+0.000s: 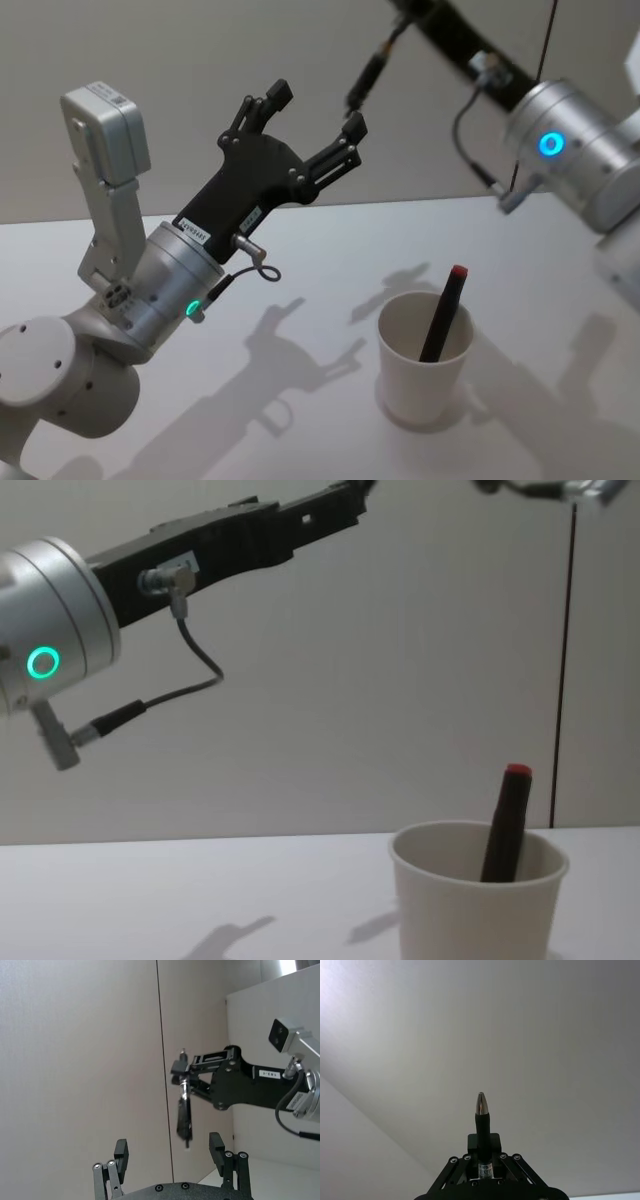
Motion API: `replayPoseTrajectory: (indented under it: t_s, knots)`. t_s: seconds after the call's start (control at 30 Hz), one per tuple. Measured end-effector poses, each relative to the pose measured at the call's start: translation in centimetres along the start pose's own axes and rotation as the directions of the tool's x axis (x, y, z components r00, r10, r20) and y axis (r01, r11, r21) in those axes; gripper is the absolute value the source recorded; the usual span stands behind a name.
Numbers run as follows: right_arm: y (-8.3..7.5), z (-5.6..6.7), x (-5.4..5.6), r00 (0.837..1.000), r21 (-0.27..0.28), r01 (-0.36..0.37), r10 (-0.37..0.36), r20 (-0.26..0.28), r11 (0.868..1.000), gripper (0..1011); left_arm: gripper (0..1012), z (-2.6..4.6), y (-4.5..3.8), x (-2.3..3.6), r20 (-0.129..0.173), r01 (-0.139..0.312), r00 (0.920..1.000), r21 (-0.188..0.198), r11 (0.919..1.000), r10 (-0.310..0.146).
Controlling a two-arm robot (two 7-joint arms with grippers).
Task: Place the pen into the pen holder.
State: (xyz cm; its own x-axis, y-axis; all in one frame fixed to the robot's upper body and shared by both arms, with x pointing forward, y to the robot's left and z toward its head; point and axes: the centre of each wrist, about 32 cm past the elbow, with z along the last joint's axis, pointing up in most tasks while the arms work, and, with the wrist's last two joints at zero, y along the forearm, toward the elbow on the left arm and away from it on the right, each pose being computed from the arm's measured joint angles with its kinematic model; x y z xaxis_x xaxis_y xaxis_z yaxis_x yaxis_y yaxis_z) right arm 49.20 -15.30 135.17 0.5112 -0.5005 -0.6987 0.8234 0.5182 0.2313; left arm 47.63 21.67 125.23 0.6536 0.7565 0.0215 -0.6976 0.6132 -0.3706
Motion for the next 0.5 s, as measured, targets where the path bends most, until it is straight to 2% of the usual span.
replayPoseTrajectory:
  t_s: [0.27, 0.5]
  knots:
    - [-1.5, 2.5, 0.8, 0.995, 0.061, 0.057, -0.062, 0.082, 0.997, 131, 1004, 0.56, 0.55, 0.79, 0.03, -0.034, 0.999, 0.017, 0.9993, 0.034]
    - [-2.6, 3.6, 1.2, 0.982, 0.064, 0.087, -0.096, 0.16, 0.994, 131, 1004, 1.78, 1.38, 2.11, 0.085, -0.099, 0.9918, 0.035, 0.9945, 0.096]
